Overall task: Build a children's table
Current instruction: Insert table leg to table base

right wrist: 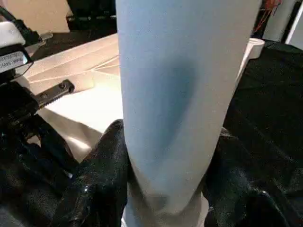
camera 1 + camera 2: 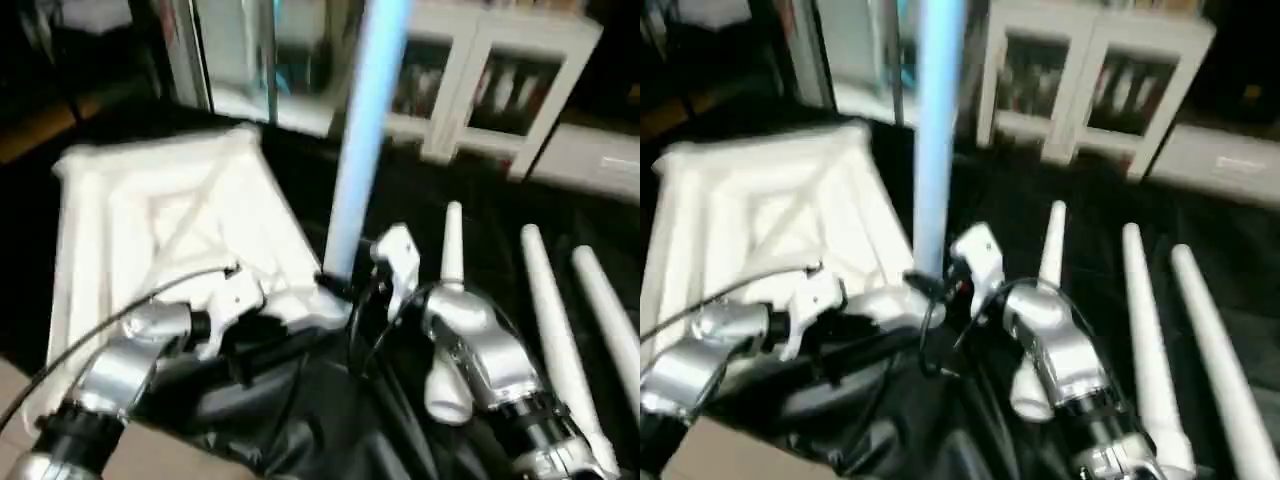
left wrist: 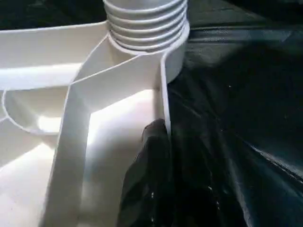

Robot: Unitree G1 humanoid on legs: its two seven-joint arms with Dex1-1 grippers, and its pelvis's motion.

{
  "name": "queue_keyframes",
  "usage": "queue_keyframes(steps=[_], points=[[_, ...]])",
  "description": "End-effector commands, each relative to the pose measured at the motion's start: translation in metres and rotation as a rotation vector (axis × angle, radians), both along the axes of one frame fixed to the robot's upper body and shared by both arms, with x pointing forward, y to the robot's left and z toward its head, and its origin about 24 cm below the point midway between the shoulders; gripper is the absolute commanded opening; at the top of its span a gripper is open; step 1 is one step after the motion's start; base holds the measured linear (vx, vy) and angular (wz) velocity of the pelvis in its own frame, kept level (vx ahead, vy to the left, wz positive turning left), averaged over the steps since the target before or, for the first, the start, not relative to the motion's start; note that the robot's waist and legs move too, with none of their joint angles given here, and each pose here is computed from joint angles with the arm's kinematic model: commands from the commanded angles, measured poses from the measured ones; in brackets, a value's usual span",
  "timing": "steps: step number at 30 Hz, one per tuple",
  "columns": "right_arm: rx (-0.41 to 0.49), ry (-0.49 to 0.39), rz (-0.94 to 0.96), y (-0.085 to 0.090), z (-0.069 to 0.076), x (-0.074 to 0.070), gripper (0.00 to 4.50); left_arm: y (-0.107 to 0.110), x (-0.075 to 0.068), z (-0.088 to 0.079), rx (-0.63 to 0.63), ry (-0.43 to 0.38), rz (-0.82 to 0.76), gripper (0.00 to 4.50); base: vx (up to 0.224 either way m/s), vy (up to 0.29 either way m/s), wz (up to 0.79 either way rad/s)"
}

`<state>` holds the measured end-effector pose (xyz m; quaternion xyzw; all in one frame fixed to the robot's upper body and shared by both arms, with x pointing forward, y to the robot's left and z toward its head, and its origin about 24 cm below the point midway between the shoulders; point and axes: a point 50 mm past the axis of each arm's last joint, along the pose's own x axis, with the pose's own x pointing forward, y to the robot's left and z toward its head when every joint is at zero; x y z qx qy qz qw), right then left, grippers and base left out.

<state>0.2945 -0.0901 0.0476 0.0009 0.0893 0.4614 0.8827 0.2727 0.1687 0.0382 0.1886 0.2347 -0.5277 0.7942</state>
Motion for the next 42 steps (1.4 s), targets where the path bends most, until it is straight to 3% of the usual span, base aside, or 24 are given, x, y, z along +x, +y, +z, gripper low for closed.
queue_keyframes(steps=[1, 20, 26, 31, 33, 34, 39, 42], points=[[-0.192, 0.275, -0.116, -0.028, -0.063, -0.018, 1.86, 0.005, -0.006, -0.013, 0.093, 0.069, -0.02, 0.0, 0.0, 0.0, 0.0], [-0.184, 0.258, -0.111, -0.025, -0.06, -0.014, 1.85, 0.002, -0.002, -0.006, 0.028, 0.052, -0.012, 0.0, 0.0, 0.0, 0.0], [-0.196, 0.221, -0.255, -0.026, -0.062, -0.003, 1.85, -0.007, 0.001, -0.011, -0.028, 0.065, 0.088, 0.0, 0.0, 0.0, 0.0], [-0.192, 0.21, -0.538, -0.031, -0.065, 0.016, 1.85, -0.038, 0.014, -0.006, -0.131, 0.064, 0.235, 0.0, 0.0, 0.0, 0.0], [-0.193, 0.211, -0.571, -0.03, -0.065, 0.019, 1.85, -0.043, 0.016, -0.005, -0.143, 0.064, 0.25, 0.0, 0.0, 0.0, 0.0], [-0.188, 0.221, -0.638, -0.025, -0.065, 0.025, 1.85, -0.057, 0.022, -0.003, -0.164, 0.06, 0.298, 0.0, 0.0, 0.0, 0.0], [-0.195, 0.225, -0.735, -0.014, -0.063, 0.035, 1.85, -0.082, 0.034, 0.002, -0.219, 0.067, 0.421, 0.0, 0.0, 0.0, 0.0], [-0.194, 0.212, -0.852, -0.007, -0.057, 0.043, 1.85, -0.104, 0.048, 0.01, -0.248, 0.025, 0.566, 0.0, 0.0, 0.0, 0.0]])
